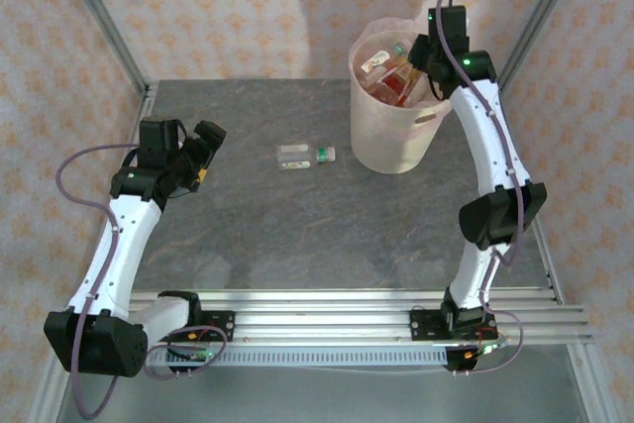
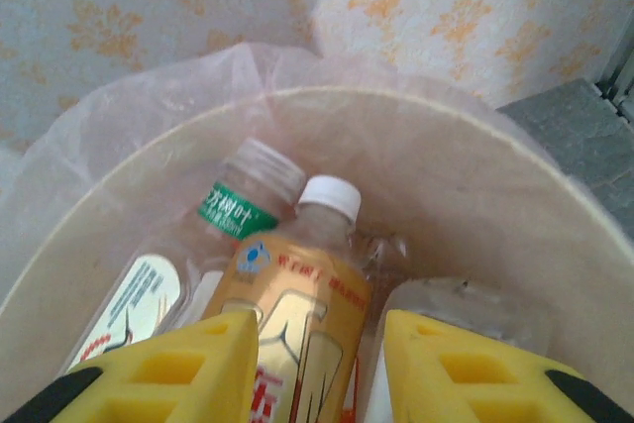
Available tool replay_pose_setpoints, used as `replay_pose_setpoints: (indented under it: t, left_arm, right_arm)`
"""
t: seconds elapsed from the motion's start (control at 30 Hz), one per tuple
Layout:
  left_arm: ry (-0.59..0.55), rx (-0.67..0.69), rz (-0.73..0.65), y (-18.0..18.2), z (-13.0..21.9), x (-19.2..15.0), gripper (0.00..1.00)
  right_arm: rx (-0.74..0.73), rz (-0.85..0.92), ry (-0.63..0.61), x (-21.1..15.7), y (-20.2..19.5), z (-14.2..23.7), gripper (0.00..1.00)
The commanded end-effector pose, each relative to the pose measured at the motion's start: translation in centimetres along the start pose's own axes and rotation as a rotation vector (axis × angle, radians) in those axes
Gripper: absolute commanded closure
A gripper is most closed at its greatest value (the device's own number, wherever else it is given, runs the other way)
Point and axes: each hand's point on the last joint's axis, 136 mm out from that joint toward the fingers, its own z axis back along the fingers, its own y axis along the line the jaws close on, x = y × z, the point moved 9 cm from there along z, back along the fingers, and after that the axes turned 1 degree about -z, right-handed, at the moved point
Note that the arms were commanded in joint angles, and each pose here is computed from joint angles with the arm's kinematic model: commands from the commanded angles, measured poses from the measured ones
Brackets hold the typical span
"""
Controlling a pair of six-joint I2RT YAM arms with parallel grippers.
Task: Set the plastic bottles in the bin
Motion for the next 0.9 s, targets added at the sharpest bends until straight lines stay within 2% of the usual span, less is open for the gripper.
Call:
replay_pose_setpoints:
  t: [0.0, 0.13, 0.3, 0.57, 0.73, 0.87]
  left_arm:
    - [-0.023, 0.015, -0.026, 0.3, 0.3, 0.1, 0.0]
    - [-0.028, 0.015, -0.03, 0.2, 0.2, 0.2, 0.0]
    - [-0.045, 0.01, -0.05, 0.1, 0.4, 0.3, 0.0]
    - [-0.073, 0.031, -0.094, 0.2, 0.9, 0.2, 0.0]
    - [-0.088, 0.066, -0.083, 1.0, 0.9, 0.0, 0.0]
    - [-0.105, 0.096, -0.065, 1.8, 0.8, -0.1, 0.0]
  right_arm:
    - [-0.043, 0.029, 0.007, 0.5, -0.3, -0.3, 0.61]
    - [-0.005, 0.025, 0.054, 0.2, 0.0, -0.4, 0.6]
    - [0.055, 0.026, 0.068, 0.0, 0.1, 1.3, 0.57]
    - [0.185, 0.055, 0.073, -1.2, 0.5, 6.4, 0.41]
    - [0.29, 0.111, 0.066, -3.6, 1.8, 10.3, 0.32]
    - [0.38, 0.219, 0.055, -6.1, 3.6, 13.4, 0.2]
